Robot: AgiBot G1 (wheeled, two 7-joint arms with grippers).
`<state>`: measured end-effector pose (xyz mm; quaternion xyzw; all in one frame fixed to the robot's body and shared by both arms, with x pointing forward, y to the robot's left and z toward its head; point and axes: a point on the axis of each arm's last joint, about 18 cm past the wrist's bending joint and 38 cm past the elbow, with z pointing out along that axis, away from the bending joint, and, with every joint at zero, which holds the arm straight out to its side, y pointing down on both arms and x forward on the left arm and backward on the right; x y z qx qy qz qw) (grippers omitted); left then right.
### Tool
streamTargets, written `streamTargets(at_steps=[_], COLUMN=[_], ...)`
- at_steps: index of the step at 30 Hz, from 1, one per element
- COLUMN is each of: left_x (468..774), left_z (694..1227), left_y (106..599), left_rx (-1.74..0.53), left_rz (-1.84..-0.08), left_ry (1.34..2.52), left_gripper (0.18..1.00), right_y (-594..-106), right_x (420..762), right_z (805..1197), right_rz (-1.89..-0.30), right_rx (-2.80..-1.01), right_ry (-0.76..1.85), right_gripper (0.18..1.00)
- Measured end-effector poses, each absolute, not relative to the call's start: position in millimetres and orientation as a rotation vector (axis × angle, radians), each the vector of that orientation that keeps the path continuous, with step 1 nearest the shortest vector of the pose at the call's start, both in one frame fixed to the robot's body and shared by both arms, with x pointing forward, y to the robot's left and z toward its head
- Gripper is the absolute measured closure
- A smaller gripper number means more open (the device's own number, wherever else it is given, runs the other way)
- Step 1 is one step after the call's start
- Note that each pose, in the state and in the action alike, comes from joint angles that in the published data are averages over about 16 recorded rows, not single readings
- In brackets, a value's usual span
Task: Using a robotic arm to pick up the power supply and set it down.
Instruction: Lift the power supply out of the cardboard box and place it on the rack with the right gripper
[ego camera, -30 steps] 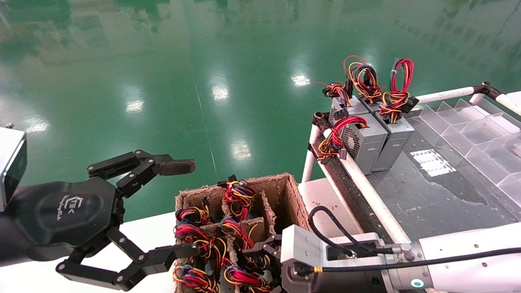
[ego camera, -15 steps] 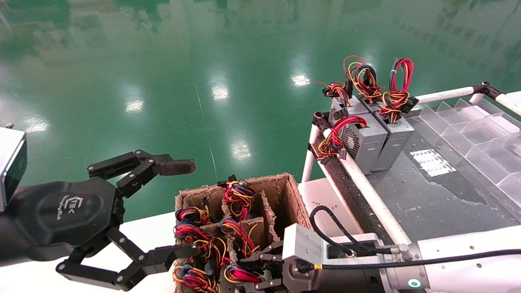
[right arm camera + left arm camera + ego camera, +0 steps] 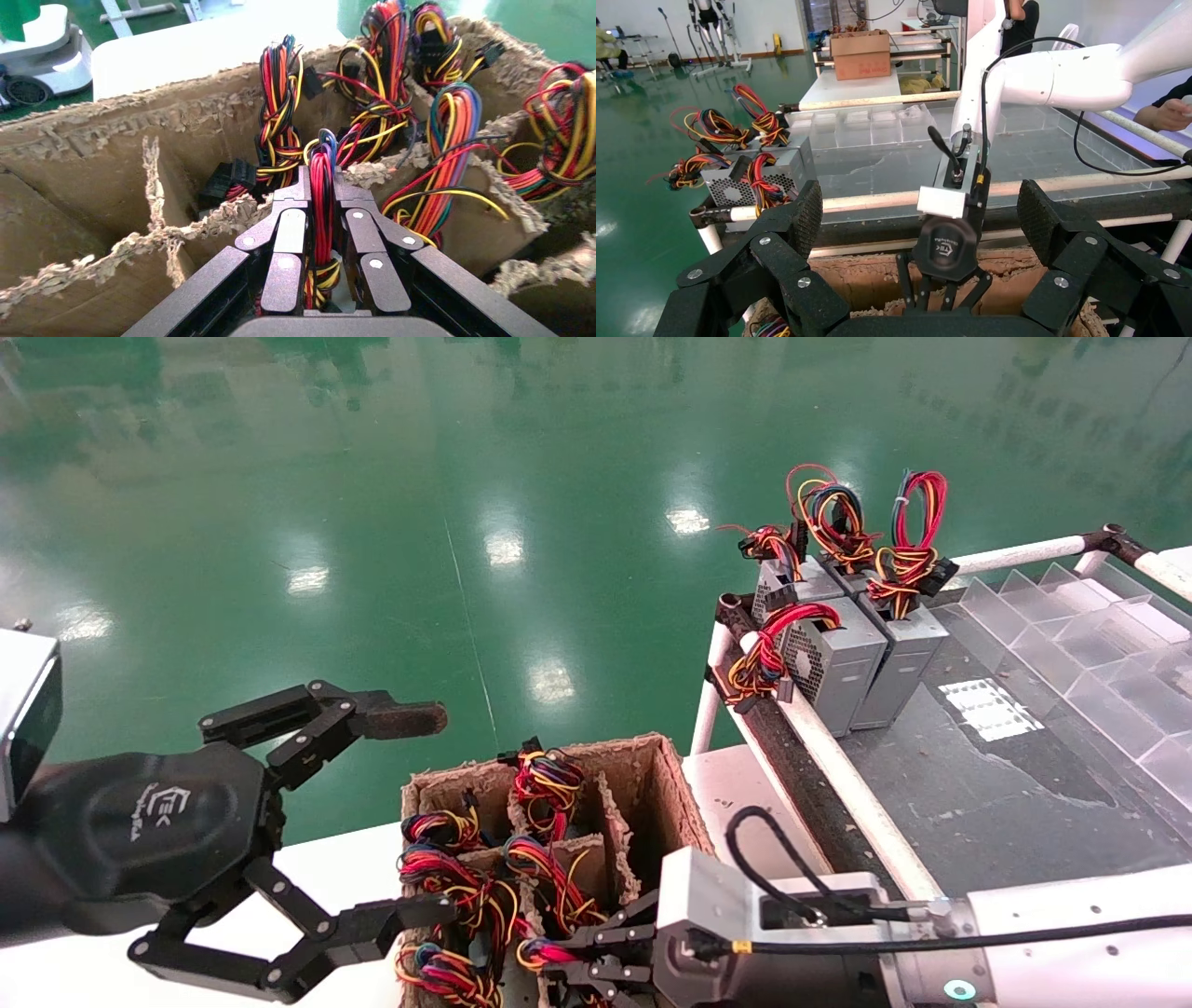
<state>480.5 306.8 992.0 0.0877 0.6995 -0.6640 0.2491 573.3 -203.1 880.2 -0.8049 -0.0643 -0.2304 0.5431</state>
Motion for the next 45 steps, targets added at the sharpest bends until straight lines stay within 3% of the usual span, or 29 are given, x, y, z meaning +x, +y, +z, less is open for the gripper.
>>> streamTargets(at_steps=[12, 27, 35, 45], left_x=[480.5, 480.5, 480.5, 480.5], left_z=[992.0, 992.0, 992.0, 992.0], left_y=[306.8, 306.8, 306.8, 306.8], left_rx=[0.239, 0.239, 0.239, 0.239], left_rz=[-1.809, -1.809, -1.809, -1.809], left_ry=[1.906, 1.906, 1.906, 1.906], left_gripper=[0.184, 0.184, 0.184, 0.184], right_y=[-249.1, -343.9, -400.4, -466.0], right_x=[539.9, 508.9, 511.0, 526.1], right_z=[956.5, 1054.6, 1071.9, 1063.9], right_rz=[-0.689, -0.947, -1.109, -1.275], right_rx=[-1.658, -1.392, -1.368, -1.412], right_ry=[-0.17, -0.12, -0.021, 0.157], right_gripper=[0.942, 0.942, 0.942, 0.942])
